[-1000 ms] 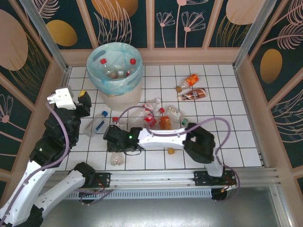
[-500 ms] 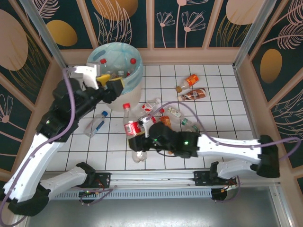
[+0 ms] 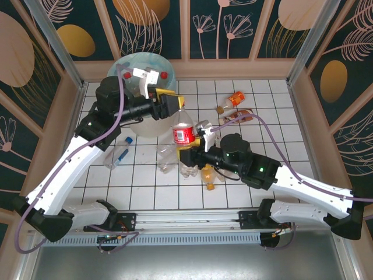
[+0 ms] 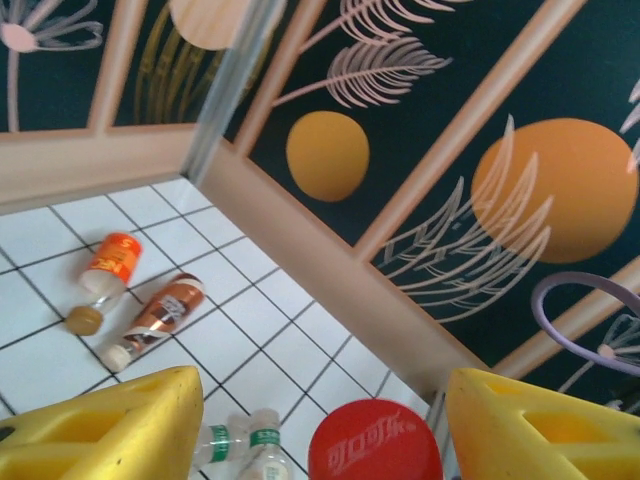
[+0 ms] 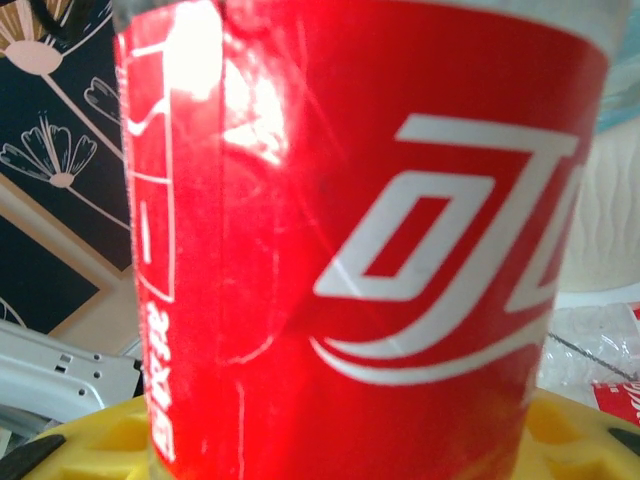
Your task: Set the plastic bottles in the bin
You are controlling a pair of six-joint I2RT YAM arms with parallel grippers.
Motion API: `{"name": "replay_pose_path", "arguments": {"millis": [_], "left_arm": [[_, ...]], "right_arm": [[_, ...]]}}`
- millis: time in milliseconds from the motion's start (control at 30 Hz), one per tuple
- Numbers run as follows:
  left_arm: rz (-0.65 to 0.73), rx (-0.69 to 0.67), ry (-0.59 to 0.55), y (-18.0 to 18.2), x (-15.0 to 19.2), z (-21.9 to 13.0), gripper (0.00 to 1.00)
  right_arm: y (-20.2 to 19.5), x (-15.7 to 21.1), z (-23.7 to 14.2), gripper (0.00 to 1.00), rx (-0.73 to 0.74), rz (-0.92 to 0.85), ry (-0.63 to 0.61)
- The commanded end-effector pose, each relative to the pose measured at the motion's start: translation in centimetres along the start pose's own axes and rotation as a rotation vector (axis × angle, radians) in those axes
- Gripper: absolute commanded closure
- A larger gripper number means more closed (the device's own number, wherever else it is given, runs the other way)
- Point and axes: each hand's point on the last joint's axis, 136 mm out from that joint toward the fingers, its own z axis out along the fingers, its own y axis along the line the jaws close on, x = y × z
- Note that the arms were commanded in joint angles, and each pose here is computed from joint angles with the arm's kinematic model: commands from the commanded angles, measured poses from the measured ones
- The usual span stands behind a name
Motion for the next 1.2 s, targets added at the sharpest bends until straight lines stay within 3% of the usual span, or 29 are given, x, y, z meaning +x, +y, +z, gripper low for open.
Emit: {"name": "replay_pose_path", "arguments": {"millis": [0,133,233,433,500,600,733,867,967,1067,1167], "left_arm": [[0.002,0.101,0.003,-2.1,-0.7,0.2,0.33],[-0.015,0.115,0.031,-2.0,0.0,0.5,0.36],[-0.026,0.125,0.059,-1.9,0.7,0.7,0.44],[-0.008,0.101,0.04,-1.7,0.5,0.3,0.78],[0.005,0.079,0.011,-1.6,-0.2,0.0,0.83],[0.031,0.023,-0.049,-1.3,-1.7,-0.5,1.0],[0.096,-0.156,-0.211,-0.4,-6.2,-2.6,1.0],[0.2,-0.411,-0.457,0.0,-13.3,-7.3,1.0],[0.241,-0.674,-0.608,1.7,-17.3,-11.1,1.0],[0.295,-0.843,-0.689,3.3,-19.7,-13.0,1.0],[0.288,-0.903,-0.703,5.8,-21.5,-13.4,1.0]], "right_arm": [[1.0,-1.5,-0.1,0.61,-0.06,-0.038,-0.039],[1.2,-1.9,-0.2,0.61,-0.082,-0.031,-0.055],[1.3,-2.0,-0.1,0.61,-0.089,-0.033,-0.056],[0.8,-1.6,0.1,0.6,-0.077,-0.024,-0.042],[0.6,-1.9,0.1,0.53,-0.059,-0.017,-0.053],[-0.6,-3.0,0.0,0.34,0.017,-0.001,-0.094],[-2.4,-5.5,-0.6,0.2,0.153,0.007,-0.182],[-2.8,-8.3,-1.3,0.18,0.215,0.004,-0.276],[-2.9,-9.2,-1.1,0.18,0.222,-0.012,-0.329],[-2.3,-10.0,-0.4,0.18,0.196,-0.006,-0.348],[-1.7,-10.6,0.6,0.19,0.169,0.004,-0.352]]}}
